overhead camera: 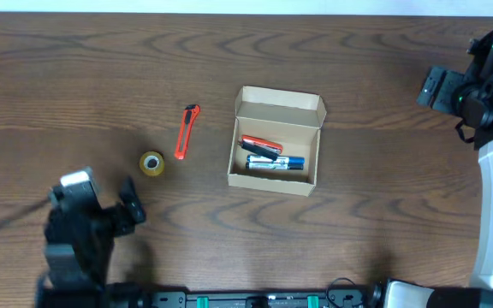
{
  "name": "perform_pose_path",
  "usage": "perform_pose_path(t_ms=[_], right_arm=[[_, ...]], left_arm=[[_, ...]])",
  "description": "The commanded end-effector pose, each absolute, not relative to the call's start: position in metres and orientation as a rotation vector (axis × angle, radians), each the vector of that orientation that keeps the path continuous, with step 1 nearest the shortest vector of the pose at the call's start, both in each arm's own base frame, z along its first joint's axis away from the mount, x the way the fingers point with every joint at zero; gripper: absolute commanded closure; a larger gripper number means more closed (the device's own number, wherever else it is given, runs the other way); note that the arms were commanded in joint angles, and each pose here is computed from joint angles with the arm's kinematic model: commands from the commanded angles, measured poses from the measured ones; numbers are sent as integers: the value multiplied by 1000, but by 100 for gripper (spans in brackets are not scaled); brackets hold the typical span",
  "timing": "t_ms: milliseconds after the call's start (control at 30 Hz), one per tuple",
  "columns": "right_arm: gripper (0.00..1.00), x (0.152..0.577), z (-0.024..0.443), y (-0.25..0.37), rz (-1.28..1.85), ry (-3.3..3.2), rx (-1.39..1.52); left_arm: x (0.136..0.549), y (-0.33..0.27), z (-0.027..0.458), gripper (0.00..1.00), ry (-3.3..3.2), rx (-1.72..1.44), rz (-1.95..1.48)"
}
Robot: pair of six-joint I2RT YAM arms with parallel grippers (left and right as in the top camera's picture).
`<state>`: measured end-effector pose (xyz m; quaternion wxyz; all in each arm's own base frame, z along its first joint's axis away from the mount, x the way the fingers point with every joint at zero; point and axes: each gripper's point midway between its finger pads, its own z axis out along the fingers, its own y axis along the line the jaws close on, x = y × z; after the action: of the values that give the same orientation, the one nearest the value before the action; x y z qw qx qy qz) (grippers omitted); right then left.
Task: Pack container
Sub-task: 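Raise the right gripper out of the box and move it aside, then move the left gripper over the clear tape roll and lower toward it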
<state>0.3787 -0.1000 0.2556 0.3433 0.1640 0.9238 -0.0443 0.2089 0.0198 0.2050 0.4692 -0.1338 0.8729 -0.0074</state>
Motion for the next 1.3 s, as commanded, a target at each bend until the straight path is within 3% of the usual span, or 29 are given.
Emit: perform_pose_path(t_ms=[0,200,433,633,667,700,733,800,900,967,1267], right_arm=[[1,381,250,-97,-96,2430,388],[1,379,247,-103,-166,2461,265],[1,364,215,-152,-94,2520,543],[1,339,183,-196,-144,2567,831],[1,338,182,-200,-152,2564,848],[1,337,181,-203,-155,2563,857],[1,336,181,-204,-156,2562,863],[1,335,181,-205,-157,2561,866],[1,336,181,-203,-154,2564,859],[1,337,180,-200,-151,2570,852],[1,333,177,-195,-143,2599,852]], left_arm=[[231,18,230,5,2288,-405,-43],[287,-8,272,5,2545,-224,-151],[329,-26,273,5,2650,-77,-257],[331,-10,251,5,2737,-115,-134],[330,-7,249,12,2748,-120,-107],[329,-5,246,26,2760,-99,-84],[328,-3,244,32,2768,-83,-67],[327,1,240,31,2782,-91,-32],[327,6,228,40,2799,-96,11],[328,10,215,36,2809,-101,39],[312,6,126,32,2918,-127,8]])
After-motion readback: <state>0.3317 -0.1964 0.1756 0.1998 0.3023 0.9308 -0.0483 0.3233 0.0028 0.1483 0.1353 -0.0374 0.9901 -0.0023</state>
